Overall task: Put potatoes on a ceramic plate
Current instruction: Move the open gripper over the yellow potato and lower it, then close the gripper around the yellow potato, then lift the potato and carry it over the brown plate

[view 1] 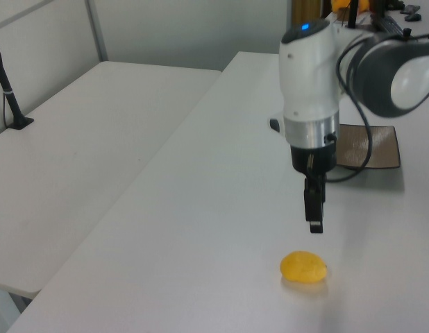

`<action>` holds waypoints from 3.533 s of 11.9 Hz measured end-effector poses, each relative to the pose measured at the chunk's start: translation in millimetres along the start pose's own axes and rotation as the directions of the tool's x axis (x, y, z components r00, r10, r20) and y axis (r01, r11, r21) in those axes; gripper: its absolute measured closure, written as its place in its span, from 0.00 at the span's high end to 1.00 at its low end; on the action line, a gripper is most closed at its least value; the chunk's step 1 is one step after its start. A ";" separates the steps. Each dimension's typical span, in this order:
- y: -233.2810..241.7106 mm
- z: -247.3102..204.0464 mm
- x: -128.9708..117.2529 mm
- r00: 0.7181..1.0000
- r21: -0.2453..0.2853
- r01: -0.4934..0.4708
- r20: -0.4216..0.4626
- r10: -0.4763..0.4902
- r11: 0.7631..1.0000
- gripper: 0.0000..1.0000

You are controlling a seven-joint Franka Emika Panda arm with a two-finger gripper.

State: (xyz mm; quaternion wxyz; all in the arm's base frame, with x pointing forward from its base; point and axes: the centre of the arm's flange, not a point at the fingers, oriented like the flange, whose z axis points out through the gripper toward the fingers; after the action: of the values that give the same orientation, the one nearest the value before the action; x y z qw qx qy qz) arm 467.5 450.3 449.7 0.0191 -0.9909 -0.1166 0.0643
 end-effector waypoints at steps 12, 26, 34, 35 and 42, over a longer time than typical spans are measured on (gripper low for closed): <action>-11.1 123.3 9.7 0.983 -0.059 0.103 -0.145 -0.110 0.993 1.00; -12.4 143.6 11.1 0.967 -0.147 0.182 -0.152 -0.204 0.972 0.63; 5.5 51.4 1.5 0.970 -0.129 0.118 -0.198 -0.143 0.985 0.63; 14.7 24.0 -4.3 0.970 -0.131 0.098 -0.209 -0.124 0.987 0.63; 165.0 -143.6 -39.1 0.962 -0.068 -0.122 -0.254 0.101 0.990 0.63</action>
State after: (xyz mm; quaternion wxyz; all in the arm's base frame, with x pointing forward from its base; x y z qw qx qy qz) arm 486.5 277.4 588.1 -0.0111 -0.9960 -0.0599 -0.0648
